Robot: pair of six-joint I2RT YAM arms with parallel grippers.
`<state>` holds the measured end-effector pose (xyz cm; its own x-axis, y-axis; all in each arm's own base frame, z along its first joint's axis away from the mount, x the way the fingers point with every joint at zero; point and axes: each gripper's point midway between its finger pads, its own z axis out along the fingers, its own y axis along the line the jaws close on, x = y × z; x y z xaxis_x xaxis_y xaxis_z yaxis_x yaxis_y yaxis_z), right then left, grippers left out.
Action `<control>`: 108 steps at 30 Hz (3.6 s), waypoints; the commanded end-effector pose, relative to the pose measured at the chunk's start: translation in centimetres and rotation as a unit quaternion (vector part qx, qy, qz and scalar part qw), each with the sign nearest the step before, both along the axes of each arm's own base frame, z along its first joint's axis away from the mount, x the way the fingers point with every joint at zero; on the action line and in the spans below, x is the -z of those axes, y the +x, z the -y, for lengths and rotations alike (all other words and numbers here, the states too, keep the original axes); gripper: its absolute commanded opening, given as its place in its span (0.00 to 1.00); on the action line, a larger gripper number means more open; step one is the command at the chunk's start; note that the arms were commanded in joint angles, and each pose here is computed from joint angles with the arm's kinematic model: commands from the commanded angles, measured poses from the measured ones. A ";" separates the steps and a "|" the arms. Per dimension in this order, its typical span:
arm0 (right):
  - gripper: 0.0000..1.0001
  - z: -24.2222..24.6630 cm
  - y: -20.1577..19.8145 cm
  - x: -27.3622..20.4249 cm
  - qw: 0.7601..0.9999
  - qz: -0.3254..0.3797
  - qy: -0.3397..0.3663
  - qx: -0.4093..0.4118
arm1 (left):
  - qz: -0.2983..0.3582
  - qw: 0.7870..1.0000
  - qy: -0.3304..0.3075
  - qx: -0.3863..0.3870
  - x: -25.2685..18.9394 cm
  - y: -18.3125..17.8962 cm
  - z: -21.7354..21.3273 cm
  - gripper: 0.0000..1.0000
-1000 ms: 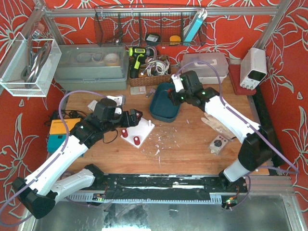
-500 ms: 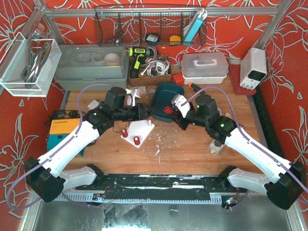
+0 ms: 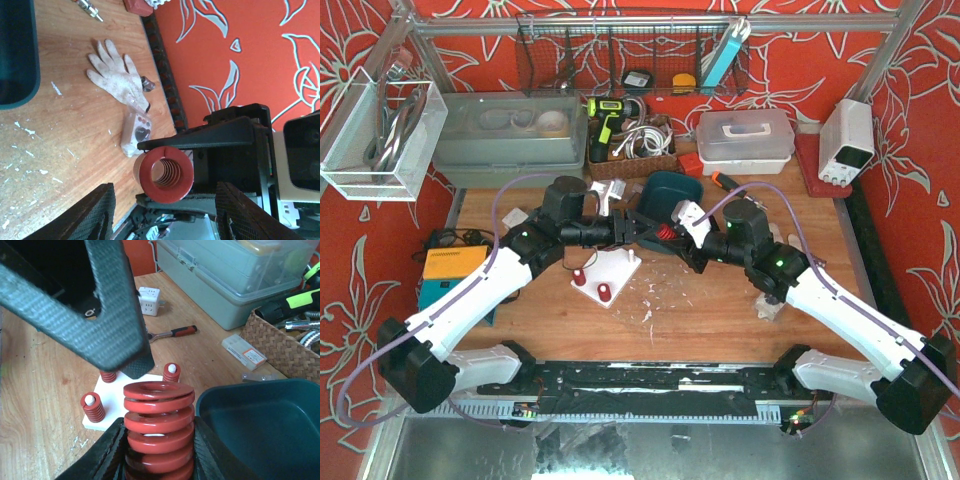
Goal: Install the large spring
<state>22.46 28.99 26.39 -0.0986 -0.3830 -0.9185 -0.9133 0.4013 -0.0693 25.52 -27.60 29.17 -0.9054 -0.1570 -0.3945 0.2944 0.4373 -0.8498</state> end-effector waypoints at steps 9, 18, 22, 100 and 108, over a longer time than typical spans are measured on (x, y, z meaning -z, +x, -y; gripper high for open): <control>0.04 -1.8 -1.3 -1.9 0.998 0.029 0.031 -0.042 | -0.011 0.999 -0.017 0.030 -0.9 -0.1 1.5 0.53; 0.04 -2.1 -1.2 -1.8 0.998 0.029 0.028 -0.037 | -0.035 0.998 -0.007 0.047 0.4 -1.0 2.3 0.51; 0.04 -2.2 -1.1 -1.8 0.999 0.031 0.028 -0.035 | -0.045 0.998 -0.002 0.052 0.9 -1.3 2.5 0.44; 0.99 17.8 -3.3 5.4 0.902 -0.129 -0.058 0.409 | 0.158 0.890 0.425 -0.051 19.5 7.5 -4.5 0.24; 0.99 17.3 -2.6 5.1 0.901 -0.125 -0.062 0.410 | 0.152 0.890 0.427 -0.050 19.8 7.4 -4.6 0.41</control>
<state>19.36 11.70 19.97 -0.6197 -0.1852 -0.7627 -0.3116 0.9500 0.0224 32.73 -22.98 9.15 -0.7465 0.2400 -0.6206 0.3731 0.9233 -0.0916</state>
